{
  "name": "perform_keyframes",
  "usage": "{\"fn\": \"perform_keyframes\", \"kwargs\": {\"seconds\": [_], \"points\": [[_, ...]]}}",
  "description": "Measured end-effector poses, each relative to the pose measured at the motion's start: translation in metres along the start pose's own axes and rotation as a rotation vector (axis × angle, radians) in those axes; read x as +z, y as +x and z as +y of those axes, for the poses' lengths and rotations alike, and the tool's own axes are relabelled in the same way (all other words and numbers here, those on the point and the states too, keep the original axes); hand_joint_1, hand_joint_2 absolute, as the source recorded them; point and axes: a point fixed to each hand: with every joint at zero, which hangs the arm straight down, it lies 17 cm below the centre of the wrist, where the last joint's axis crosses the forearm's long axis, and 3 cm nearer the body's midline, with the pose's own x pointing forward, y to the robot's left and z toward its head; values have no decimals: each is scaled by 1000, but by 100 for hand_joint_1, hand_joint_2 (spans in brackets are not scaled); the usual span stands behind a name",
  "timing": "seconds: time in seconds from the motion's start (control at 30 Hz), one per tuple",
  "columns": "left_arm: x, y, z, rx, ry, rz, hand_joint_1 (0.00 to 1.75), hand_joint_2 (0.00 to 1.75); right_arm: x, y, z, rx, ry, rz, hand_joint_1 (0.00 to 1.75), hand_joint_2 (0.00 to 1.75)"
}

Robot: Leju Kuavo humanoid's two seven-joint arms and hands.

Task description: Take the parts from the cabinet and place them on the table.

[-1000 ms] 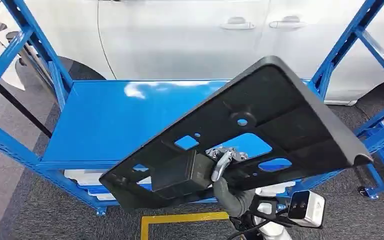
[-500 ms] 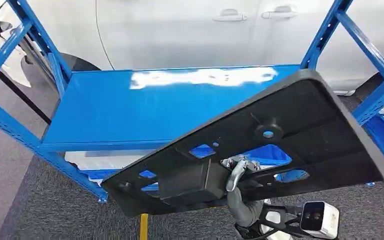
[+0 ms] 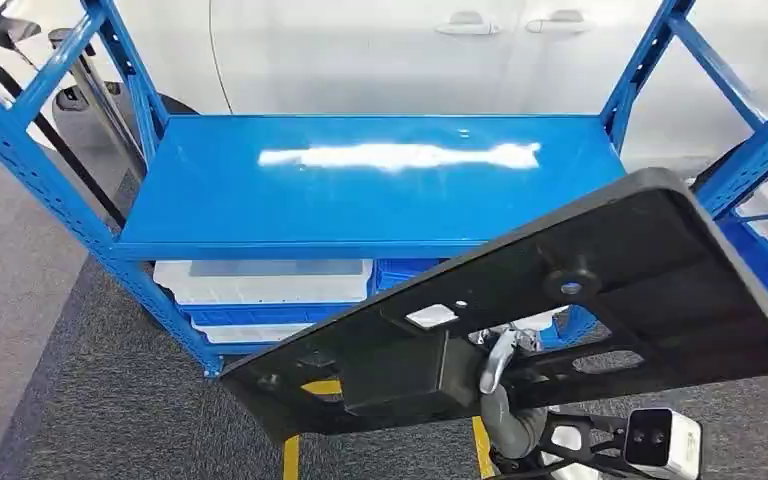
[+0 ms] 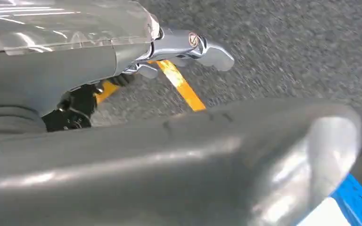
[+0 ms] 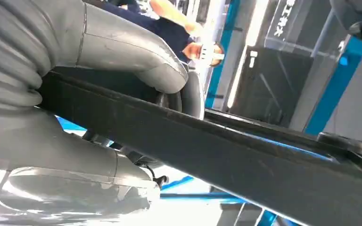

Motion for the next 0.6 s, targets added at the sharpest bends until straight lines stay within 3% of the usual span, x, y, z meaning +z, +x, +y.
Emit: {"fn": "perform_keyframes", "kwargs": {"seconds": [0.6], "points": [[3, -6, -2, 8, 0, 6, 0, 0, 24, -4, 19, -25, 45, 63, 175, 175]]}}
